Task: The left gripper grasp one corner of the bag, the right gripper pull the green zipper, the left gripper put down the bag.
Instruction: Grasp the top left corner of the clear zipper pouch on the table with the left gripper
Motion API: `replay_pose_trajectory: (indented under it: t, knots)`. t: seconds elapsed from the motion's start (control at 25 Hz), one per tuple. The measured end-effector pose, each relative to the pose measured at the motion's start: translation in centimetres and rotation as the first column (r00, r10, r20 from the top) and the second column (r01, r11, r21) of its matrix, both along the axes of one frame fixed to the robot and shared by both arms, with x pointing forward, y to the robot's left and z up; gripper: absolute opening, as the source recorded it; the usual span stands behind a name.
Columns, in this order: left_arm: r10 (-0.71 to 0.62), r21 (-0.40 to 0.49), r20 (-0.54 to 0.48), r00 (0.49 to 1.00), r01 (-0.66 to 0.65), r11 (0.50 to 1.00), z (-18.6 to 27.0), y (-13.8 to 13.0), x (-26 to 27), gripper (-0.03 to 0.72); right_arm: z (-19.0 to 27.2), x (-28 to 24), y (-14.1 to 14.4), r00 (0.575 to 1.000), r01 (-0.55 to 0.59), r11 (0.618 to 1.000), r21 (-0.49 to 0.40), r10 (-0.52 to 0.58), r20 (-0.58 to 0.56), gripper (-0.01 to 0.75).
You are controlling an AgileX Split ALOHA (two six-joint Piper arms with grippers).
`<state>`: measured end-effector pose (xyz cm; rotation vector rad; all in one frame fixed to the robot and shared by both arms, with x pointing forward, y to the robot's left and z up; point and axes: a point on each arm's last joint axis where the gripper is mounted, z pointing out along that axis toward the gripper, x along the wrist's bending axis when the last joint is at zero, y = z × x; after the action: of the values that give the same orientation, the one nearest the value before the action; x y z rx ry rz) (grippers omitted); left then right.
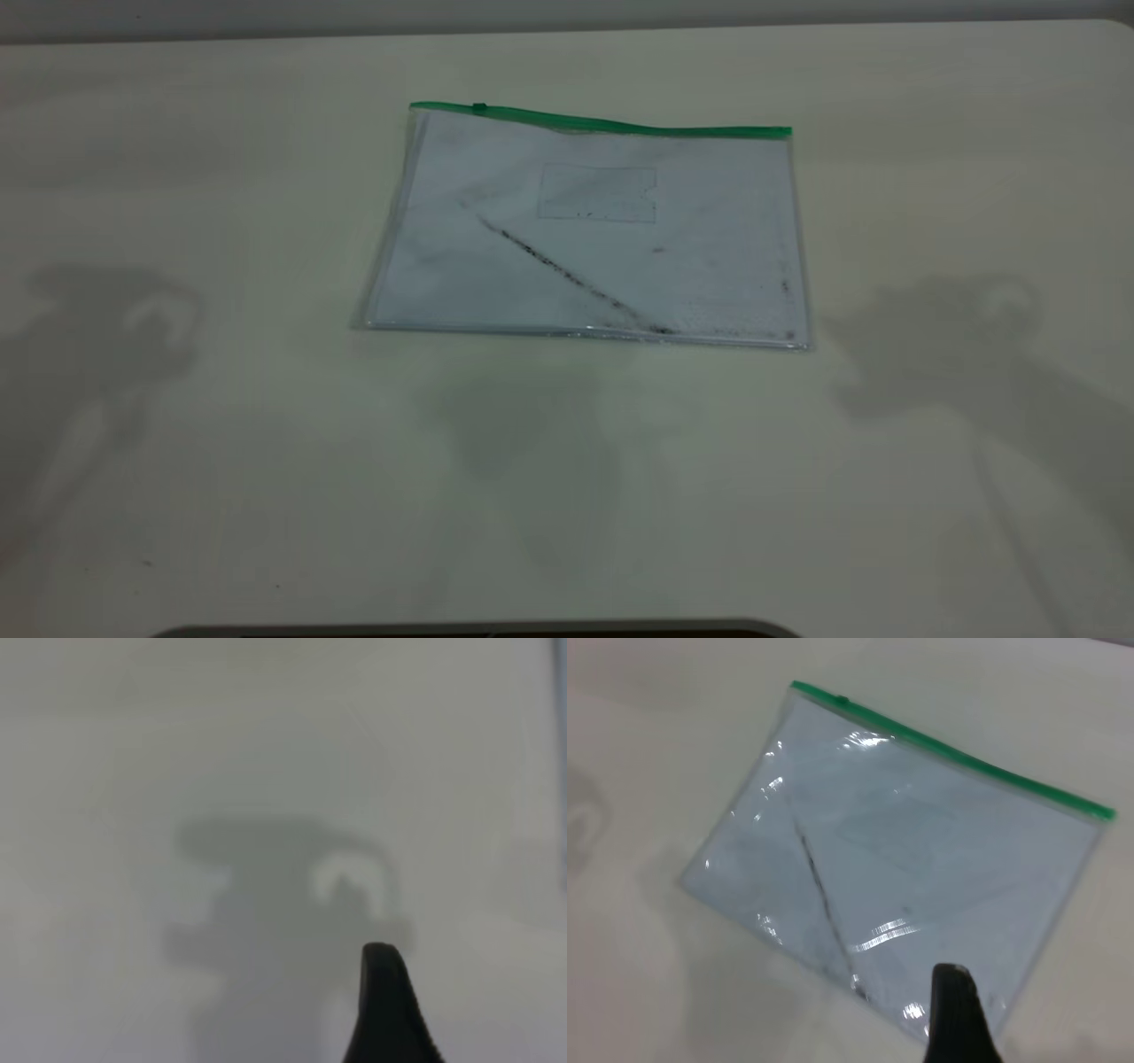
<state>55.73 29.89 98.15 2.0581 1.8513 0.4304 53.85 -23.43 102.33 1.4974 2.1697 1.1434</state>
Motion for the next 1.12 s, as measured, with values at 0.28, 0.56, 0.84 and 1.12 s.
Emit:
replay_pose_trajectory:
  t: [0.28, 0.56, 0.84, 1.12]
  knots:
    - [-0.04, -0.018, -0.037, 0.999, 0.039, 0.999, -4.8, -0.2, 8.2, 0.55, -2.7, 3.9, 0.8, 0.999, -0.021, 0.999, 0.051, 0.023, -0.043, 0.524]
    - [-0.179, -0.19, -0.02, 0.984, 0.172, 0.967, -9.4, -2.1, 14.4, 0.55, -4.9, 5.6, 1.1, 0.995, -0.019, 0.997, 0.07, 0.025, -0.096, 0.524]
    - [-0.322, -0.43, 0.115, 0.94, 0.339, 0.837, -14.8, -4.8, 18.4, 0.55, -6.0, 5.8, 1.2, 0.991, -0.018, 0.997, 0.069, 0.027, -0.127, 0.524]
    - [-0.31, -0.506, 0.139, 0.941, 0.336, 0.794, -19.9, -5.4, 19.8, 0.55, -6.0, 5.7, 1.2, 0.991, -0.02, 0.997, 0.071, 0.029, -0.129, 0.524]
